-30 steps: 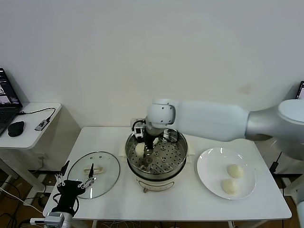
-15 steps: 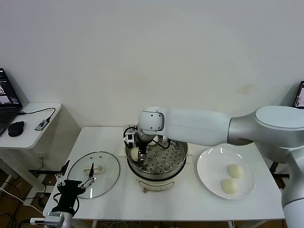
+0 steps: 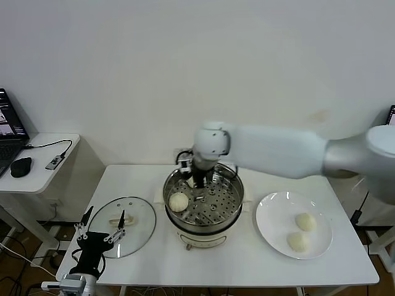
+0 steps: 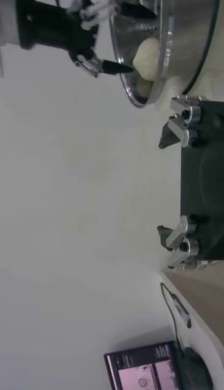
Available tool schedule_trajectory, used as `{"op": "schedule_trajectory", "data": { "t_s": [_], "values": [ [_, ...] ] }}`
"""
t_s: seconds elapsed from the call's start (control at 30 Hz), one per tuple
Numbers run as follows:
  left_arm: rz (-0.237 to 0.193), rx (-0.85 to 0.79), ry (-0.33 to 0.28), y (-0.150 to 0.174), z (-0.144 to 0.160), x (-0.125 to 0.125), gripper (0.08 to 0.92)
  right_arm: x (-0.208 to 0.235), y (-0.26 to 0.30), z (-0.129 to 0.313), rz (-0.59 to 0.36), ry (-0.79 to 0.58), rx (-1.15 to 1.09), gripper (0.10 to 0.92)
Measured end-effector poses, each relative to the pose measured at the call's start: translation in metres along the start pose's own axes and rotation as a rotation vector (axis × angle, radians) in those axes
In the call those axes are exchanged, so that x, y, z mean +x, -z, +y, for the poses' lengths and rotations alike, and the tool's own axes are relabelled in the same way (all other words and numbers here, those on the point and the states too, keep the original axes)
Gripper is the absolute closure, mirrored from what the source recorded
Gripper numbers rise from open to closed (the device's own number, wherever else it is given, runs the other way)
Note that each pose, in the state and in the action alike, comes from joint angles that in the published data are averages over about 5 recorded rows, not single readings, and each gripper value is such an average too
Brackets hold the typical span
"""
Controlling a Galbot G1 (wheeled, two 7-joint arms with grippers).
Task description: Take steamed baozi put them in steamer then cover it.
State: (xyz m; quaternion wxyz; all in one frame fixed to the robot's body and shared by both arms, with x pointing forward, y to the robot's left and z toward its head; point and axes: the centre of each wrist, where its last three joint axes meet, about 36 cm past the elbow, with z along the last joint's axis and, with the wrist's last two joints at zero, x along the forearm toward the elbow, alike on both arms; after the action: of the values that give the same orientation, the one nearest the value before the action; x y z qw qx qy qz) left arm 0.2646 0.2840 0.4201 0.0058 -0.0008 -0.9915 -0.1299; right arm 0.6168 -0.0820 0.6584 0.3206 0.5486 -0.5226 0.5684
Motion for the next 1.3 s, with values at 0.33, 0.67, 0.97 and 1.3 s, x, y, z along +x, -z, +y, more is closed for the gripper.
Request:
{"op": "schedule_trajectory", "data": {
  "t_s": [0.33,0.67,0.97,1.3],
  "values": [
    [-0.003,-0.011,-0.025,0.003,-0.006,0.003,0.177,0.053,-0.120,0.055,0.041,0.025,0.024,0.200],
    [0.012,-0.013,-0.036,-0.002,-0.013,0.006,0.177,0.039,-0.222,0.142,0.088,0.039,-0.029,0.200],
    [0.023,-0.023,-0.035,-0.003,-0.014,0.010,0.177,0.000,-0.269,0.200,0.136,0.054,-0.095,0.200],
    [0.032,-0.032,-0.027,-0.005,-0.011,0.012,0.177,-0.045,-0.287,0.227,0.163,0.082,-0.128,0.200]
  ]
}}
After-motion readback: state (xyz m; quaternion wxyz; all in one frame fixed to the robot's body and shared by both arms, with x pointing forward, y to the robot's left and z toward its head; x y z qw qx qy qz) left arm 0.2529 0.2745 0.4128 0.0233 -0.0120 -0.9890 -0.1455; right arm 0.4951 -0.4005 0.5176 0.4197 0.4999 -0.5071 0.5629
